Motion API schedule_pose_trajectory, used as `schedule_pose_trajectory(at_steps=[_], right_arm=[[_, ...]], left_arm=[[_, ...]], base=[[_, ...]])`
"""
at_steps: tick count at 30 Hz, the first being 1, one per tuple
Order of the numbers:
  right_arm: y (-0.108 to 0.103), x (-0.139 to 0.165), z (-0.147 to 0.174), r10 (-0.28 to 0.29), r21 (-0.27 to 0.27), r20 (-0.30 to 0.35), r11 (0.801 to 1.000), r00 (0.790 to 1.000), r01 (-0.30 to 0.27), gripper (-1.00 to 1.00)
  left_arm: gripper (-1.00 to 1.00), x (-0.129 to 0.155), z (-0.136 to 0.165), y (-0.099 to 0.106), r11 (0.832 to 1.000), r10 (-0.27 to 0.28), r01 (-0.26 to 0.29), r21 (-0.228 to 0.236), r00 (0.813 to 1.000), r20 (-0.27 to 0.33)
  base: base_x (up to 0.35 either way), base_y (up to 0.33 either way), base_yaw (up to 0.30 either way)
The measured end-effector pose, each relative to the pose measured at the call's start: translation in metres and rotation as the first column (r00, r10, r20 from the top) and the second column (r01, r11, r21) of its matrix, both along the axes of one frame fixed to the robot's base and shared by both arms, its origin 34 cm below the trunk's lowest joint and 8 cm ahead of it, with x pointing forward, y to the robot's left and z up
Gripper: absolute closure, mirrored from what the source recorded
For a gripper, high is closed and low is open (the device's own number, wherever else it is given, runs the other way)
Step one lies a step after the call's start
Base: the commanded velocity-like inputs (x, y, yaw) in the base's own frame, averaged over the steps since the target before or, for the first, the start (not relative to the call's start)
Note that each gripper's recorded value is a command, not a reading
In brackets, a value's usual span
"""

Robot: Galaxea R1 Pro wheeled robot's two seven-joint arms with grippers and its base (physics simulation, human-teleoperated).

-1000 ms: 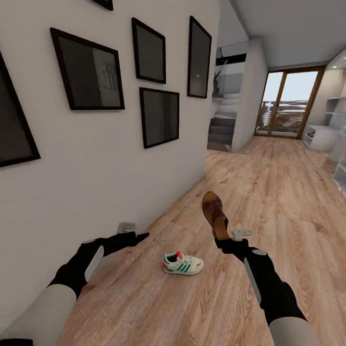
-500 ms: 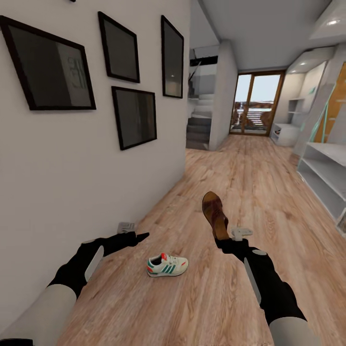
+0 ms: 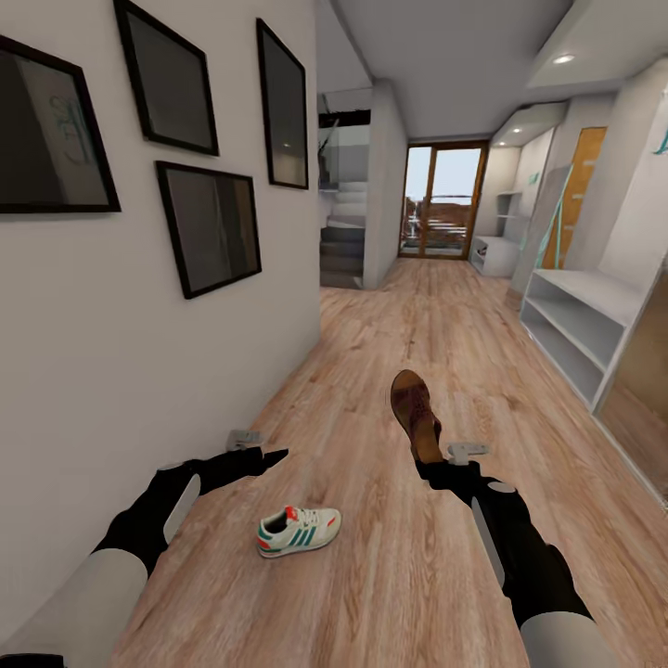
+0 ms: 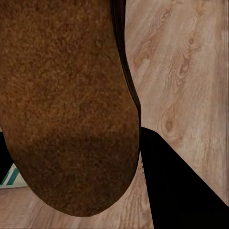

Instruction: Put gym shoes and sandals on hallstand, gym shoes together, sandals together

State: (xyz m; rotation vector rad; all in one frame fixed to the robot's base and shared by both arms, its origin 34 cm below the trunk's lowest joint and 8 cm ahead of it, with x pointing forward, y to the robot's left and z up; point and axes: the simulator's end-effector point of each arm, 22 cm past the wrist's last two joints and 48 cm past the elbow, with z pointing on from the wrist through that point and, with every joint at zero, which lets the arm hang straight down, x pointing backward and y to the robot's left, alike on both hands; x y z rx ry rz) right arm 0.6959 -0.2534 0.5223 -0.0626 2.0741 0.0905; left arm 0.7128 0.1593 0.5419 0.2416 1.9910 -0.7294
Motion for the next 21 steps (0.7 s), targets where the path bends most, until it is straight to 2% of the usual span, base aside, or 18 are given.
schedule_pose_trajectory(at_steps=[12,21], right_arm=[[-0.0005,0.0001,0.0,0.0,-0.001,0.0,1.0,1.0,0.0,1.0],[-0.0007,0.0,-0.0007,0.0,-0.001,-0.002,1.0,1.0,0.0,1.0]], left_arm=[[-1.0,0.0,-0.0002,0.0,1.0,0.0,0.0,0.001,1.0,0.0],[-1.0,0.0001,-0.0005,0.0001,1.0,0.0,0.0,0.001,1.0,-0.001]], base=[[0.219,0.224,-0.3],[0.048,0.143,-0.3]])
